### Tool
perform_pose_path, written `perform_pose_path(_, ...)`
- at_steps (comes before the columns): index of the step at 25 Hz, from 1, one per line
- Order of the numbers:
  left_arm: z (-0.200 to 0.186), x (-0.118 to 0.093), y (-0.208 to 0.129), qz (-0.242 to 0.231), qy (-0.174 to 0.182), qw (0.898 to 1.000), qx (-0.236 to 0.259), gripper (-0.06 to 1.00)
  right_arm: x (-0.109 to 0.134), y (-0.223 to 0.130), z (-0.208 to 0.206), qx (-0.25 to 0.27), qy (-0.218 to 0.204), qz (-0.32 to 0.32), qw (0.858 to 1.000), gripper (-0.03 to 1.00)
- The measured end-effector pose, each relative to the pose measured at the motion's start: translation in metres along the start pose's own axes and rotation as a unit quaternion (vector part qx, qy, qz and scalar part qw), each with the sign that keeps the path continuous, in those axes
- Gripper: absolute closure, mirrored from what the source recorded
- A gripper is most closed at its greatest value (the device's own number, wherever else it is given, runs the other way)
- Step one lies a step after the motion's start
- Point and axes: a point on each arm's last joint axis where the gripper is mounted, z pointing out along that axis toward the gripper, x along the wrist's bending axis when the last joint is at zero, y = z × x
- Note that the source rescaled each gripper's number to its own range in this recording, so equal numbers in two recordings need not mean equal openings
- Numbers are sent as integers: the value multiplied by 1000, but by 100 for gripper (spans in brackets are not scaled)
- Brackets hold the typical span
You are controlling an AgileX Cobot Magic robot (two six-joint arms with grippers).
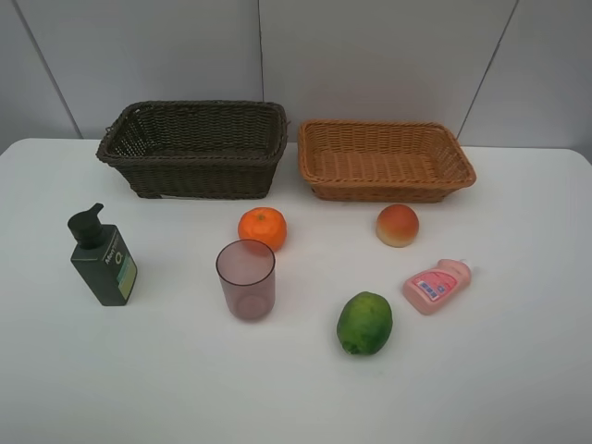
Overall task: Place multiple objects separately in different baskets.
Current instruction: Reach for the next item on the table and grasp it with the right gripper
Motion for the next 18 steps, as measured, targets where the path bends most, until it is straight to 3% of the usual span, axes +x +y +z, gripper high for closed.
perform_pose_path(18, 0, 0, 0, 0, 0, 1000, 0, -2, 0, 0, 0, 0, 0, 0, 1000, 26)
